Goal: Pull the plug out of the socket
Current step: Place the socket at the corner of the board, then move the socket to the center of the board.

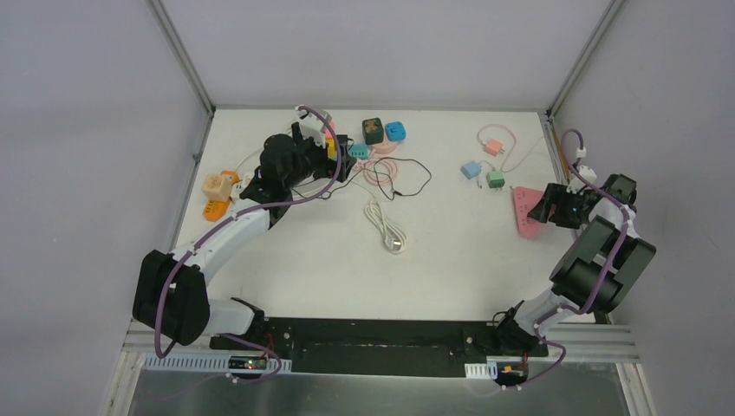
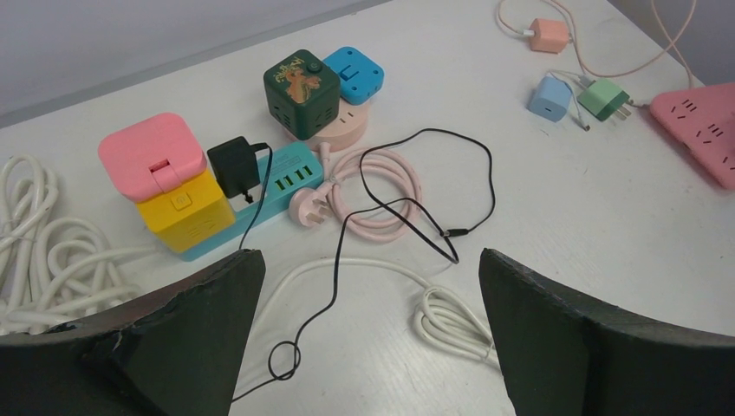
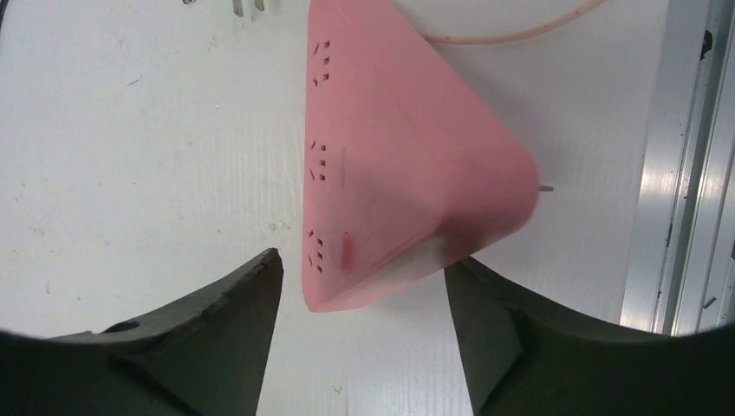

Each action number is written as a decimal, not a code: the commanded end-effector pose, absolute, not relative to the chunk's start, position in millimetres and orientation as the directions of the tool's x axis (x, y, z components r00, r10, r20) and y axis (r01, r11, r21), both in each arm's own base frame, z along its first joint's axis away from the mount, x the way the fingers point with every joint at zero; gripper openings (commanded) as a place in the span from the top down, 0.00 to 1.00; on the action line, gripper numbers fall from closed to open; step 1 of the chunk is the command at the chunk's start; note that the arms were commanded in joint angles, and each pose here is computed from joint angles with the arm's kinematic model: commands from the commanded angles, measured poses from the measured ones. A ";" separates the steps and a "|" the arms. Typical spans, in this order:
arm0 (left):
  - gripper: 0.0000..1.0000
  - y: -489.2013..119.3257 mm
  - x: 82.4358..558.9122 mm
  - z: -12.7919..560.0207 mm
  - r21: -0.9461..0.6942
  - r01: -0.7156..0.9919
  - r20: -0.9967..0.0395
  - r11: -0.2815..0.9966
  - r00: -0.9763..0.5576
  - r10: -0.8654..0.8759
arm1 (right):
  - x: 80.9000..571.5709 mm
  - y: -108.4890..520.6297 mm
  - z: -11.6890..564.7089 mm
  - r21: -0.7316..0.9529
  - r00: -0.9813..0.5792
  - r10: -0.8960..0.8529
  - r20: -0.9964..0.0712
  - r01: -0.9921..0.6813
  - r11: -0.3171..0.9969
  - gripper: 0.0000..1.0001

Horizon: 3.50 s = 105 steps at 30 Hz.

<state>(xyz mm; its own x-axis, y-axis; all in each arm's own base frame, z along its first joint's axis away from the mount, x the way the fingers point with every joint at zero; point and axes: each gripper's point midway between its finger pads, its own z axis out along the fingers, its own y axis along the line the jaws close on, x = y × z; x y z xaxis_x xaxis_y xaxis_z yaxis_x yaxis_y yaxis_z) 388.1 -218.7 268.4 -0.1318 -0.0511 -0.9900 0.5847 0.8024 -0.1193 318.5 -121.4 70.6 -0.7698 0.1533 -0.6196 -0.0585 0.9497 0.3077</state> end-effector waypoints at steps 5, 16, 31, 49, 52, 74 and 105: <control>0.01 -213.2 387.2 289.9 -0.098 0.584 -0.995 0.806 -0.068 -0.072 | 305.7 -124.7 103.6 0.203 -0.752 0.046 -0.658 -0.118 0.972 0.10; 0.01 -216.4 386.5 291.9 -0.109 0.598 -0.994 0.794 -0.069 -0.085 | 292.3 -112.0 116.8 0.193 -0.748 -0.010 -0.664 -0.184 0.964 0.03; 0.01 -223.4 393.5 288.6 -0.133 0.612 -0.991 0.780 -0.094 -0.095 | 274.2 -84.5 150.9 0.177 -0.750 -0.085 -0.656 -0.262 0.949 0.02; 0.01 -198.3 374.3 268.7 -0.316 0.434 -0.917 0.844 -0.368 -0.155 | 297.4 58.7 205.1 0.270 -0.641 -0.285 -0.713 -0.625 0.732 0.00; 0.01 -180.0 363.0 254.3 -0.294 0.360 -0.906 0.886 -0.401 -0.137 | 289.6 76.7 198.5 0.256 -0.615 -0.326 -0.718 -0.669 0.697 0.00; 0.19 -22.4 372.9 168.5 0.068 -0.219 -0.822 0.973 -0.565 -0.070 | 272.5 109.3 173.7 0.219 -0.577 -0.482 -0.660 -0.761 0.610 0.00; 0.81 -34.1 387.3 77.8 -0.118 -0.144 -0.649 0.982 -0.738 -0.187 | 275.6 103.9 159.3 0.220 -0.599 -0.505 -0.622 -0.752 0.622 0.00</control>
<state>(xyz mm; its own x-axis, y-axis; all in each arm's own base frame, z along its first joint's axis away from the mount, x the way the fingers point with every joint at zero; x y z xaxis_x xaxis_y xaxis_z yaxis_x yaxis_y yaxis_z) 392.4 -18.8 83.6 -0.7199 -0.1371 -0.6804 -0.1644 0.9861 -0.0248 271.1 102.8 154.4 -0.6260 -0.4946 -0.6029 -0.7354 0.6317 0.2453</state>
